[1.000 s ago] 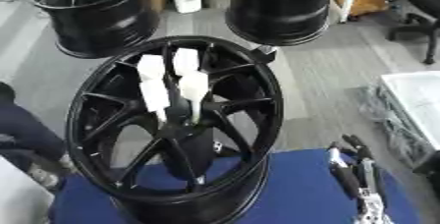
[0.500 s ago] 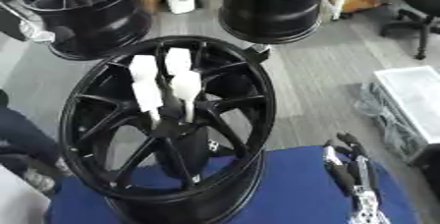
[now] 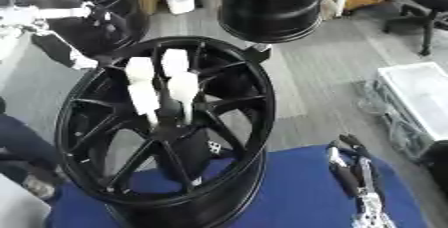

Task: Pull the pin out of the wheel hub.

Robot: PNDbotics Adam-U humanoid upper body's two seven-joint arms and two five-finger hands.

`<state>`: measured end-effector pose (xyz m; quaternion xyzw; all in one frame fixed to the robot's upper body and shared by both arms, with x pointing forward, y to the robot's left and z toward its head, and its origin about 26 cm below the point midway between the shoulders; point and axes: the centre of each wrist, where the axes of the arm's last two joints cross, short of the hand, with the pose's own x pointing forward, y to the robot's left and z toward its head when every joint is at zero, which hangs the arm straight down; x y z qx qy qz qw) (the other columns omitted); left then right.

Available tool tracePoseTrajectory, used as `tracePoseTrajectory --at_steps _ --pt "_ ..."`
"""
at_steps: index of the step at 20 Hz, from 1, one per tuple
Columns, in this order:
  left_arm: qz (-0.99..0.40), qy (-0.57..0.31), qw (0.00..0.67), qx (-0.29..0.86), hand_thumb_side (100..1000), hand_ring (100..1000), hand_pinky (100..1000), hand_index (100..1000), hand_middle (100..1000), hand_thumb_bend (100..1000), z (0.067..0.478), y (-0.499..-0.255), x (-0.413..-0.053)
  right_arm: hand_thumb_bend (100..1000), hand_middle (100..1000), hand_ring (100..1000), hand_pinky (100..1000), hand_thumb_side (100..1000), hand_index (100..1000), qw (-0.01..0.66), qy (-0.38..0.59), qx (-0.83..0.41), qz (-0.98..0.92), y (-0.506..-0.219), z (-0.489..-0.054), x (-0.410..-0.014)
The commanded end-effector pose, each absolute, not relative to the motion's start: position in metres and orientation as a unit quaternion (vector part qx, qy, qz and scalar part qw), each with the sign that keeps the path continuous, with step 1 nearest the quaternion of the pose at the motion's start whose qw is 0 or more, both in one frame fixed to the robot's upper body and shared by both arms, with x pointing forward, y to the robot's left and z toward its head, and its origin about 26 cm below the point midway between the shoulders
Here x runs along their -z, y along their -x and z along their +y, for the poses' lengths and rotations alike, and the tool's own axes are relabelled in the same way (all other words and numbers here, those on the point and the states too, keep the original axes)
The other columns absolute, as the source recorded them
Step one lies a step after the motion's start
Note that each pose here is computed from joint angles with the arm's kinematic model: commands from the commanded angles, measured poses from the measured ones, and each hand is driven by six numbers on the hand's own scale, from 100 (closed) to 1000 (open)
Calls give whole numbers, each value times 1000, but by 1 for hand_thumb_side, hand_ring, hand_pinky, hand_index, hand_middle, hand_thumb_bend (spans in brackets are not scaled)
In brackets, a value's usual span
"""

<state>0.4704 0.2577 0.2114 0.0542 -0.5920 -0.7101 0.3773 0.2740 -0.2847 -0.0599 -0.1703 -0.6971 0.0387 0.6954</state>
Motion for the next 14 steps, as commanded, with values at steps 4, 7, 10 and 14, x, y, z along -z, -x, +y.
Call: tracePoseTrajectory --at_steps 4,7,10,14 --pt "-537 -12 280 795 100 949 757 839 716 267 252 -472 -211 100 983 846 715 629 868 686 174 -47 -705 -279 -289 53" --pt "-535 -9 275 799 100 946 758 843 722 275 250 -471 -211 100 983 847 716 635 868 686 174 -47 -704 -279 -289 53" --pt "-525 -8 272 806 100 941 757 847 728 281 247 -470 -207 100 983 847 715 622 868 686 173 -49 -705 -279 -289 53" --pt "-519 -5 271 811 100 928 747 838 712 283 243 -471 -200 100 983 847 715 623 868 686 172 -49 -705 -279 -288 53"
